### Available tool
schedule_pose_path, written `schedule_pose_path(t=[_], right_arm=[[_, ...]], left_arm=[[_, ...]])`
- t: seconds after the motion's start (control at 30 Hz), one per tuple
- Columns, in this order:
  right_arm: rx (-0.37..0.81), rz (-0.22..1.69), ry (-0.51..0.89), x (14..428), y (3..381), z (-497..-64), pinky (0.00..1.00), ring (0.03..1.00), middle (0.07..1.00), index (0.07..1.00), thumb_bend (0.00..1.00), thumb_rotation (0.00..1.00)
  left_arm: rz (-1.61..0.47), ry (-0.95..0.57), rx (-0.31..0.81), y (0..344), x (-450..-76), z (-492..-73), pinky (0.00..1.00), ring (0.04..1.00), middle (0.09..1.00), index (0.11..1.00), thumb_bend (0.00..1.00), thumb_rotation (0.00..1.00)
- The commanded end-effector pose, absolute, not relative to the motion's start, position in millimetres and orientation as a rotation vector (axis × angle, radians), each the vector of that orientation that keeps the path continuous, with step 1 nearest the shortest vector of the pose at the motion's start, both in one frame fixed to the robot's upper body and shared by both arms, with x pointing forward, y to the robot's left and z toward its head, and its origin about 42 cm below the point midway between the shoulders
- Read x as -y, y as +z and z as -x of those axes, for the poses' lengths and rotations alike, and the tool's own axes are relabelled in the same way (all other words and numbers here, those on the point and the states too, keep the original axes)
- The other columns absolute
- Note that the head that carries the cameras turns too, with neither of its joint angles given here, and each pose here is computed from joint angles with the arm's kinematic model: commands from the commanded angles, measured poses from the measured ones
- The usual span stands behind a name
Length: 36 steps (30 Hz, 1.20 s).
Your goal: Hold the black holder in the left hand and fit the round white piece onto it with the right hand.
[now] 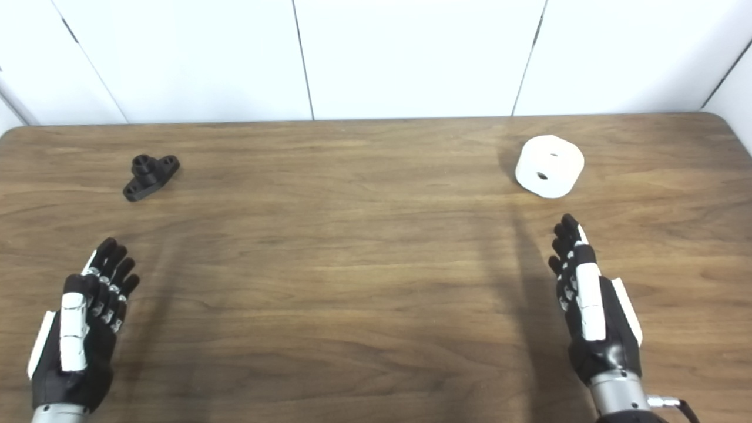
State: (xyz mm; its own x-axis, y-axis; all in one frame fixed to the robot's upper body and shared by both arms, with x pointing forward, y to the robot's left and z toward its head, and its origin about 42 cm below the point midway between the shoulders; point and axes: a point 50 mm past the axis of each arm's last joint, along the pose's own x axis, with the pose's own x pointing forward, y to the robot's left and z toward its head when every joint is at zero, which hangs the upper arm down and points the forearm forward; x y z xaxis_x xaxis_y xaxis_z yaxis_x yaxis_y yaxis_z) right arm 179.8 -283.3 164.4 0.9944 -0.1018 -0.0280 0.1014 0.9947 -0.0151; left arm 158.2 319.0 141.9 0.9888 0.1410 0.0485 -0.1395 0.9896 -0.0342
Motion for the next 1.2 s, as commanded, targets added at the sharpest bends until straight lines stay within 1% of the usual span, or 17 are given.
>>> schedule_pose_path(t=[0.0,0.3,0.4,0.63,0.83,0.93,1.03,1.17], right_arm=[[0.043,0.004,-0.101,280,174,-181,1.0,0.999,0.985,0.983,0.57,1.0],[0.04,0.007,-0.106,280,173,-180,1.0,0.997,0.983,0.98,0.57,1.0],[0.041,0.006,-0.104,280,173,-180,1.0,1.0,0.985,0.983,0.57,1.0],[0.039,0.022,-0.095,283,175,-178,1.0,1.0,0.991,0.99,0.57,1.0],[0.029,0.024,-0.107,288,167,-176,1.0,1.0,0.986,0.981,0.57,1.0],[0.029,0.027,-0.094,293,162,-175,1.0,1.0,0.994,0.99,0.55,1.0],[0.028,0.035,-0.087,298,158,-174,1.0,1.0,0.997,0.992,0.57,1.0],[0.031,0.034,-0.07,302,152,-174,1.0,1.0,1.0,1.0,0.64,1.0]], left_arm=[[0.015,0.136,0.122,153,-322,-161,0.98,0.98,0.979,0.97,0.62,0.91],[0.016,0.134,0.12,152,-323,-160,0.98,0.987,0.982,0.974,0.62,0.9],[0.007,0.13,0.118,152,-323,-161,0.99,0.99,0.981,0.977,0.62,0.92],[0.011,0.137,0.118,154,-319,-158,0.97,0.972,0.973,0.968,0.61,0.91],[0.011,0.156,0.115,147,-310,-156,0.94,0.958,0.963,0.943,0.62,0.89],[0.014,0.153,0.121,143,-304,-153,0.95,0.945,0.952,0.94,0.6,0.89],[0.008,0.138,0.123,140,-297,-152,0.96,0.959,0.958,0.943,0.6,0.9],[0.006,0.138,0.107,136,-291,-151,0.99,0.975,0.972,0.96,0.61,0.9]])
